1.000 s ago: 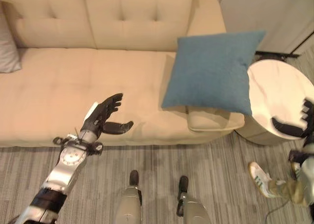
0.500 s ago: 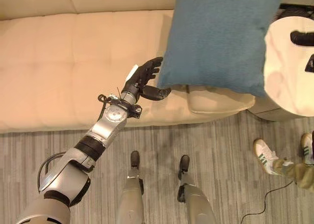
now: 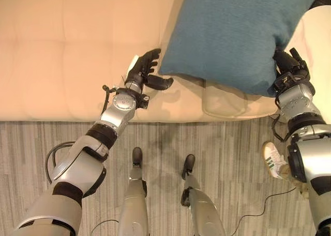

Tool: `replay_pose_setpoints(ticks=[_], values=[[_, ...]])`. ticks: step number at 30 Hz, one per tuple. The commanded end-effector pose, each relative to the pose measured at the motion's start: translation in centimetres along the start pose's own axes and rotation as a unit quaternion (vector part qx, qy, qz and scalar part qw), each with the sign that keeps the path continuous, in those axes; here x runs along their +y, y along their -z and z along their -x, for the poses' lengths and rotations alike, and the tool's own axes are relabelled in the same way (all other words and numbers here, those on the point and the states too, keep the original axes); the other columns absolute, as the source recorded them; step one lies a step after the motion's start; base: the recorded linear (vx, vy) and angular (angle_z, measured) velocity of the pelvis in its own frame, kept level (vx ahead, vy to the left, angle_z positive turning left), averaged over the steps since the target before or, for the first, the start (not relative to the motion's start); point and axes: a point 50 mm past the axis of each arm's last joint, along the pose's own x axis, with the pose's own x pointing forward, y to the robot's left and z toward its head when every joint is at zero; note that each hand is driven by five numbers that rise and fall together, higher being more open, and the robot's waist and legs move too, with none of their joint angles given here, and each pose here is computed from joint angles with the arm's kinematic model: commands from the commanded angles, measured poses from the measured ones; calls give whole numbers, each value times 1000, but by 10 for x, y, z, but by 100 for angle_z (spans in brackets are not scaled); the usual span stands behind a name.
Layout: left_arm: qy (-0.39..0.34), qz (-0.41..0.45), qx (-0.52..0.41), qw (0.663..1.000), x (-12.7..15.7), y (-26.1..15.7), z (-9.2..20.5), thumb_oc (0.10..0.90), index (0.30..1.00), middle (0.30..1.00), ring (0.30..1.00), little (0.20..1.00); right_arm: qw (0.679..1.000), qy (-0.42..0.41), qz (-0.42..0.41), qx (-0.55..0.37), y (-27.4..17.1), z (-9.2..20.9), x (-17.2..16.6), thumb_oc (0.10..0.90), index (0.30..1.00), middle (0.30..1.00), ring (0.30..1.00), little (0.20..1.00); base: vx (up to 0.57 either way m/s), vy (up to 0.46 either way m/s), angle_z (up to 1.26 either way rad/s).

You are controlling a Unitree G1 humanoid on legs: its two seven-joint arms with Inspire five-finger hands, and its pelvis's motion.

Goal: Pick up all the scattered cushions and arrange them neatly on the sofa.

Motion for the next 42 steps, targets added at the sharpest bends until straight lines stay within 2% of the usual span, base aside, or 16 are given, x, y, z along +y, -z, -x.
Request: replay_pose_setpoints(ticks=[1, 5, 13, 16, 18, 24, 25, 28, 32, 37, 39, 42], values=[[19, 5, -117, 993, -7, -56, -5, 800, 900, 900, 900, 900, 977, -185, -54, -89, -24, 15, 61, 800, 900, 900, 900, 900, 0, 0, 0], [20, 2, -98, 995, -7, -39, 0, 800, 900, 900, 900, 900, 979, -181, -38, -82, -15, 23, 34, 800, 900, 900, 900, 900, -1, -4, 11], [44, 1, -92, 995, -19, -32, 4, 800, 900, 900, 900, 900, 979, -193, -35, -46, 8, 31, 30, 800, 900, 900, 900, 900, -13, -2, 6], [50, -2, -89, 995, -23, -33, 3, 800, 900, 900, 900, 900, 979, -196, -56, -27, 21, 30, 46, 800, 900, 900, 900, 900, -8, 12, 3], [48, 2, -89, 995, -27, -36, 1, 800, 900, 900, 900, 900, 970, -227, -84, -5, 38, 36, 81, 800, 900, 900, 900, 900, -8, 12, -2], [47, 23, -89, 995, -35, -41, -2, 800, 900, 900, 900, 900, 957, -265, -110, 39, 71, 54, 125, 800, 900, 900, 900, 900, -6, 22, -5], [52, 26, -89, 994, -38, -42, -1, 800, 900, 900, 900, 900, 957, -262, -111, 48, 77, 55, 126, 400, 300, 300, 300, 300, 0, 0, 0], [63, 29, -89, 994, -40, -38, 2, 800, 900, 900, 900, 900, 968, -229, -72, 68, 89, 52, 115, 400, 300, 300, 300, 300, 0, 0, 0], [58, 35, -93, 993, -34, -36, 8, 800, 900, 900, 900, 900, 975, -200, -72, 62, 88, 50, 100, 400, 300, 300, 300, 300, 0, 0, 0], [36, 36, -76, 996, -18, -22, 13, 800, 900, 900, 900, 900, 984, -153, -88, -2, 58, 43, 71, 400, 300, 300, 300, 300, -2, 3, 1], [36, 37, -72, 996, -17, -18, 15, 800, 900, 900, 900, 900, 986, -140, -92, -16, 51, 42, 64, 400, 300, 300, 300, 300, 0, 0, 0], [49, 36, -67, 996, -20, -8, 23, 800, 900, 900, 900, 900, 991, -88, -85, -62, 25, 34, 34, 400, 300, 300, 300, 300, -2, 10, 0]])
